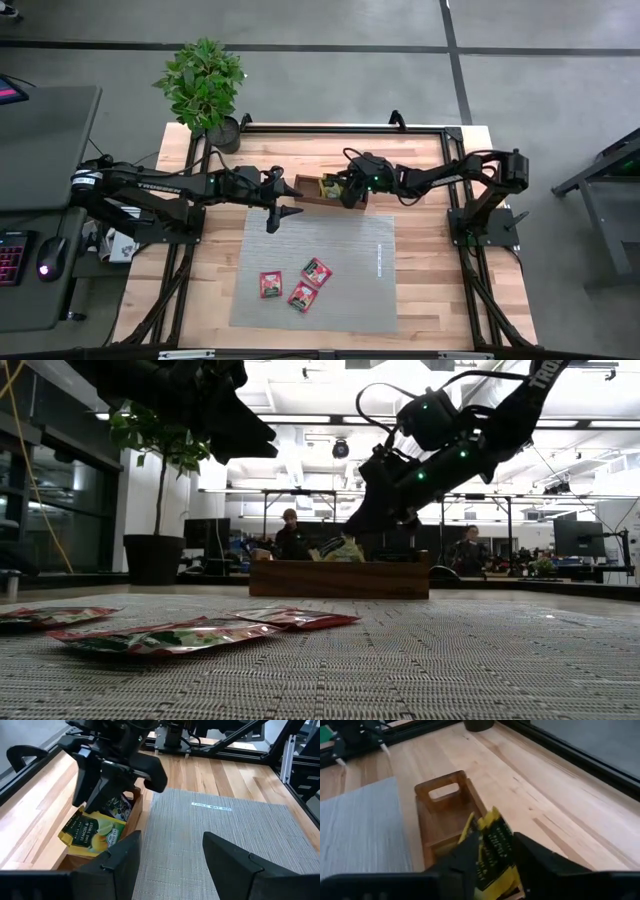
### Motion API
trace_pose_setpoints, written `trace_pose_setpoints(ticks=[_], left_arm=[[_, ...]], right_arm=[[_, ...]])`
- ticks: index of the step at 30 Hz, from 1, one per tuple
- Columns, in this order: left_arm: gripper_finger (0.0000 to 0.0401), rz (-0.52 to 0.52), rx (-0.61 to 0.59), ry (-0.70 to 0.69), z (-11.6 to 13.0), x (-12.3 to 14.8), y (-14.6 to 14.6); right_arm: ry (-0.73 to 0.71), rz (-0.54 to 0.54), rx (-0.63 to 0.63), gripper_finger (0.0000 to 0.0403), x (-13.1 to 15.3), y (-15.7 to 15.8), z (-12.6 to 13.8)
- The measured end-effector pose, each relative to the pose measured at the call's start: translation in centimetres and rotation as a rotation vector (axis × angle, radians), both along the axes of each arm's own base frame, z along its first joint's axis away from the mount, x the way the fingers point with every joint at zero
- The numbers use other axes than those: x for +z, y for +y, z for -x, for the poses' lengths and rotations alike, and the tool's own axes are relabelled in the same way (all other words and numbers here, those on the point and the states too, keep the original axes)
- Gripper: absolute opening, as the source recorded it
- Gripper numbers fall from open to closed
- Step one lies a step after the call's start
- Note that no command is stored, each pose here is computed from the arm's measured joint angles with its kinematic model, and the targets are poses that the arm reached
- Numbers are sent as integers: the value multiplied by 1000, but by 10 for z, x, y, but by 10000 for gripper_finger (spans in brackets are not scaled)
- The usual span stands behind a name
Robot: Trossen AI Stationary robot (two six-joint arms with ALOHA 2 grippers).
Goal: Pick & Place Tea
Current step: Put the yellow tea bag into the middle section of the wooden organizer, then put the red tea bag into the left section of the wooden organizer
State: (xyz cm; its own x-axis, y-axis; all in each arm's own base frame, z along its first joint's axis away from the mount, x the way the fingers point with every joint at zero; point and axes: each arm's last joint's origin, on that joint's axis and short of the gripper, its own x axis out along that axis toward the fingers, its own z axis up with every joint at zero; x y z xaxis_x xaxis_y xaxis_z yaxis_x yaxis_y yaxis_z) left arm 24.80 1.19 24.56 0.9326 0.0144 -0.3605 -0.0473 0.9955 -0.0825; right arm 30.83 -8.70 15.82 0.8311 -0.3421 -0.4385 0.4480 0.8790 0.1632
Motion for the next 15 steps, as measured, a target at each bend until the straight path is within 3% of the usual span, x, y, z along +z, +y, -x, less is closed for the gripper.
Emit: trace_pose_setpoints(ticks=[8,15], left_arm=[[211,0,0,0,0,0,0],[211,0,0,0,0,0,0]], right_arm=[[-54,-32,31,203,6,-6,0],[-69,38,22,218,25,-5,6]])
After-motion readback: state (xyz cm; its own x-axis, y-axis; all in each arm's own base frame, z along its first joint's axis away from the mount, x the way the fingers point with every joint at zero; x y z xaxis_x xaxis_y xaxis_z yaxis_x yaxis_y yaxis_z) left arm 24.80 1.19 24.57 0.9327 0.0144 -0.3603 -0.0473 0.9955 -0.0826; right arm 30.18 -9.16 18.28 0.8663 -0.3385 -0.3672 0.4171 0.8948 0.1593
